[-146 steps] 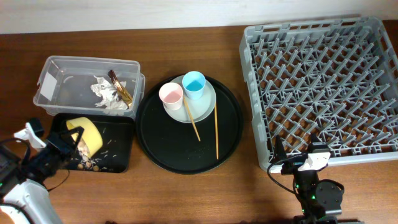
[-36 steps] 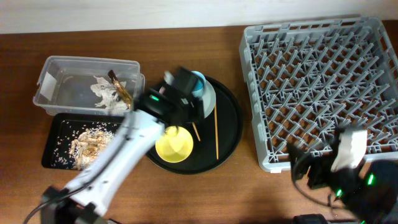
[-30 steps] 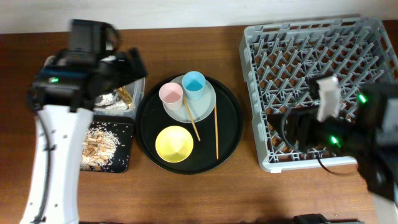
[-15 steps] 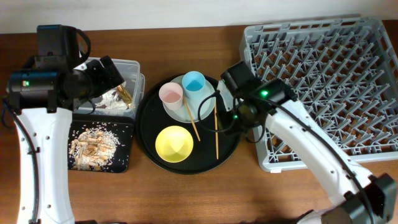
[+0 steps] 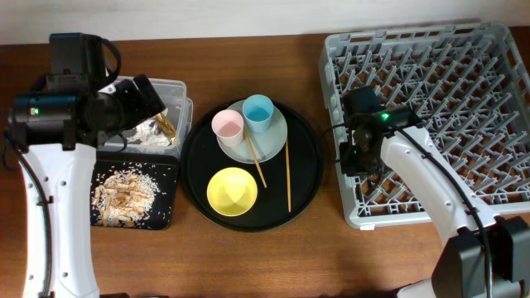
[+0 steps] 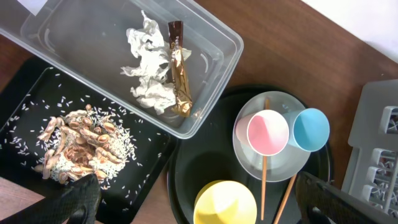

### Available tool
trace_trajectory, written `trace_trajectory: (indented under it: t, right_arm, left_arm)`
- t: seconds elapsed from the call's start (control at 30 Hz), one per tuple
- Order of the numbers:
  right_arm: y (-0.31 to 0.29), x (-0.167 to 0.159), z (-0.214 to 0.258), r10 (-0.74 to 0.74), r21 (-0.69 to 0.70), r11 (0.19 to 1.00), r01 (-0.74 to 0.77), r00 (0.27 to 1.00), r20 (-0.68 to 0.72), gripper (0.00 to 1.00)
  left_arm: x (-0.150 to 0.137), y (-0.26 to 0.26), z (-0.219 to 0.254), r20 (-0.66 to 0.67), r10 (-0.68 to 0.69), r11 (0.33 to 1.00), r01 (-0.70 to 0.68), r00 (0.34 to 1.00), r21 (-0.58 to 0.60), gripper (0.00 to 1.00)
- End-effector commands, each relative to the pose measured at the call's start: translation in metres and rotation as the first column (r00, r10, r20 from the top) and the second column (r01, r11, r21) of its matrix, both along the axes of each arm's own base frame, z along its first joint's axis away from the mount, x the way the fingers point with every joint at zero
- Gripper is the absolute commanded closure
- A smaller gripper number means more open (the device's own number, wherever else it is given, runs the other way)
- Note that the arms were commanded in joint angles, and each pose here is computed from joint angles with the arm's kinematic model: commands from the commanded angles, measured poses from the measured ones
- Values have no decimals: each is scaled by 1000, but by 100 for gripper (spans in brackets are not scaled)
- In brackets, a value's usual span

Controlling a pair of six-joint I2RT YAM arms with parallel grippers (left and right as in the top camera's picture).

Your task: Sort waste into correct bins and load items into the dishwasher rack

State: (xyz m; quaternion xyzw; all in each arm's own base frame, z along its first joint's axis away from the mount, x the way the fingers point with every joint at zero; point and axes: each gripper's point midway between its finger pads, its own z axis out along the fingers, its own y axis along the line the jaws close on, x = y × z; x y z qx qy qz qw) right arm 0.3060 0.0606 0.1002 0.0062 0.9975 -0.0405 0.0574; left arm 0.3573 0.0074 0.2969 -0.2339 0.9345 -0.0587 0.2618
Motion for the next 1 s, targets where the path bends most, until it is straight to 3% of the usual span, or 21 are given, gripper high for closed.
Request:
trace_trajectory:
  t: [0.0,0.2,0.47,0.57,0.63,0.73,0.97]
  right_arm:
    - [3,-12,-13,-7,36,999,9,999,-51,65]
    - [17,-2,-2,27,109,994,-25,999,-19,66]
    - [12,-36,-24,22,98,995,-7,989,-144,63]
    - [25,-41,-26,31,172,985,-2,985,-168,76]
    - [25,-39,-26,32,173,985,-4,987,-160,79]
    - [24,-42,-26,31,171,985,-1,985,-170,94]
    - [28,-52,-25,-87,168,978,126,971,-221,96]
  left_arm:
    - [-1,0,4,12,-15,1000,15,1000,5,1]
    - [-1,0,4,11,-15,1000,15,1000,5,1]
    - [-1,0,4,11,-15,1000,15,1000,5,1]
    - [-1,0,4,11,-15,1000,15,1000,5,1]
    - [-1,0,4,12,-15,1000,15,1000,5,1]
    - [-1,0,4,12,-15,1000,15,1000,5,1]
    - [-1,0,4,12,-15,1000,15,1000,5,1]
